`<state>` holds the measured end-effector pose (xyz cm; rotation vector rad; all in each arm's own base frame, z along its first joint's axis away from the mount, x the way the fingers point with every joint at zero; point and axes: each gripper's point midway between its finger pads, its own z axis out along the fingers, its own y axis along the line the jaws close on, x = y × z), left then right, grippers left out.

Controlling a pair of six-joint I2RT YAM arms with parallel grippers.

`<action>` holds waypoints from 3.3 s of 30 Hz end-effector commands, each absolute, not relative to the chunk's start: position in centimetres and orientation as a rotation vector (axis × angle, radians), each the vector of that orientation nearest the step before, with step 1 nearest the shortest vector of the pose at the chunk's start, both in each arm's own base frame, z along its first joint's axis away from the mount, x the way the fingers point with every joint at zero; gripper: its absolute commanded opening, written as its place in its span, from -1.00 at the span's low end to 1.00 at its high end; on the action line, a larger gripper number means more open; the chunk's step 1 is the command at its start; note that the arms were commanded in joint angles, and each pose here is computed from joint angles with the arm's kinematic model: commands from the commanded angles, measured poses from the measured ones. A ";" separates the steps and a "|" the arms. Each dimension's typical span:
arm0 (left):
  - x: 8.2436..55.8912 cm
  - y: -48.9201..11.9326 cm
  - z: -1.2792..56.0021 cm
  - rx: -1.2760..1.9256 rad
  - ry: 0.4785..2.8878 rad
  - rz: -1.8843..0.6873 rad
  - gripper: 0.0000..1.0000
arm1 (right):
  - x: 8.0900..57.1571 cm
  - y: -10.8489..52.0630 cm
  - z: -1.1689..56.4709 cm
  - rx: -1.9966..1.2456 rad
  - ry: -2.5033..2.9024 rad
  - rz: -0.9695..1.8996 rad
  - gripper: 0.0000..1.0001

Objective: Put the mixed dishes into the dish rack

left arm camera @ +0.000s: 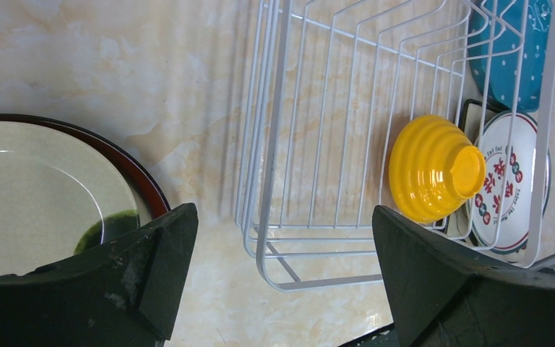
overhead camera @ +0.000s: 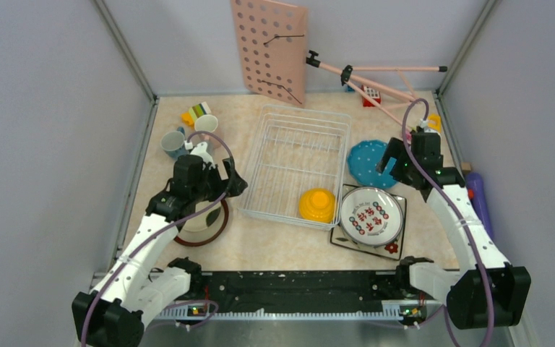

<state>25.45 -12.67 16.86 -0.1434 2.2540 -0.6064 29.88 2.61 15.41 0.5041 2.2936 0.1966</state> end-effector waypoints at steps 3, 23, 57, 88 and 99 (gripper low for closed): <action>25.5 -13.7 20.0 -0.074 2.170 -0.678 0.90 | 30.2 1.9 14.0 0.641 2.224 0.425 0.86; 24.8 -14.7 20.4 -0.025 2.169 -0.755 0.90 | 24.7 1.2 6.7 0.911 2.280 0.514 0.63; 24.8 -15.3 20.3 -0.031 2.185 -0.797 0.90 | 20.7 0.8 5.0 1.134 2.497 0.359 0.30; 25.0 -15.4 20.8 -0.023 2.169 -0.801 0.90 | 15.4 4.2 5.1 1.241 2.536 0.402 -0.93; 24.5 -15.1 21.6 -0.006 2.150 -0.793 0.92 | 16.5 1.8 13.2 1.168 2.371 0.288 -1.00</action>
